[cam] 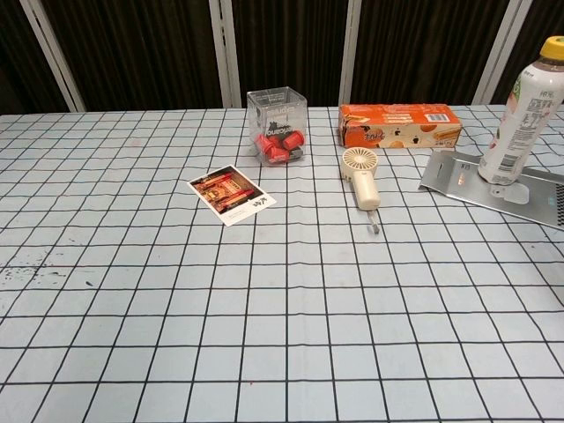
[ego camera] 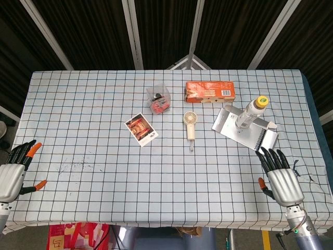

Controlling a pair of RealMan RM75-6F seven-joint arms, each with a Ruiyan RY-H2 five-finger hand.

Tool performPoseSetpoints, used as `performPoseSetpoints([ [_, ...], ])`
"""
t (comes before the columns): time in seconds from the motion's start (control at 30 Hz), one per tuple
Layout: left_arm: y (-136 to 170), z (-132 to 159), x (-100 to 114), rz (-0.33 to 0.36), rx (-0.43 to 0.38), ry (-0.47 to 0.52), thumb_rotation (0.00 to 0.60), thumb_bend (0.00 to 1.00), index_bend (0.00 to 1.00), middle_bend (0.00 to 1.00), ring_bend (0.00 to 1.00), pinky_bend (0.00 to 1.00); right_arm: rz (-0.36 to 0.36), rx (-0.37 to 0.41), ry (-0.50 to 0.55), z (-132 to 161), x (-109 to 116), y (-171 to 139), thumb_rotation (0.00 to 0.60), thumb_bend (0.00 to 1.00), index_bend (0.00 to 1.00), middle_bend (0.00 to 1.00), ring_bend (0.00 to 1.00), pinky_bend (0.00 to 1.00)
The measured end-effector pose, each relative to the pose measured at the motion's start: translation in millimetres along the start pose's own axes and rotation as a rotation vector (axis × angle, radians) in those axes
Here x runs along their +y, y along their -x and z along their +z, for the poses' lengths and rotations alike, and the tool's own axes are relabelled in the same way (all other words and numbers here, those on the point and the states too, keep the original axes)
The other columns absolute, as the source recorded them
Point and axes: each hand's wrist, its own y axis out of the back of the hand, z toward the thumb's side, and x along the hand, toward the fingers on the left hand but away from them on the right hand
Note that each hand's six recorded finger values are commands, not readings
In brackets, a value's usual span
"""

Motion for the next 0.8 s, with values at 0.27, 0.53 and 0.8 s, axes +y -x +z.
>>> performPoseSetpoints([
  [0.27,-2.1,2.4,1.0,0.001,-0.006,0.008,0.600,0.04,0.00,0.00,0.00,0.00,0.022,-0.010,0.014,-0.2,-3.7,3.1,0.600,0.46,0.00,0.00,0.00,0.03],
  [0.53,-3.1,3.1,-0.6,-0.005,-0.011,0.009,0.600,0.04,0.00,0.00,0.00,0.00,0.005,0.019,0.049,16.2,6.4,42.0,0.600,0.46,0.00,0.60,0.68,0.75],
  [0.8,-3.5,4.6,-1.5,-0.009,-0.016,0.008,0.600,0.04,0.00,0.00,0.00,0.00,0.064,0.036,0.107,54.9,0.7,110.7,0.600,0.71,0.00,0.82,0.90,0.90],
])
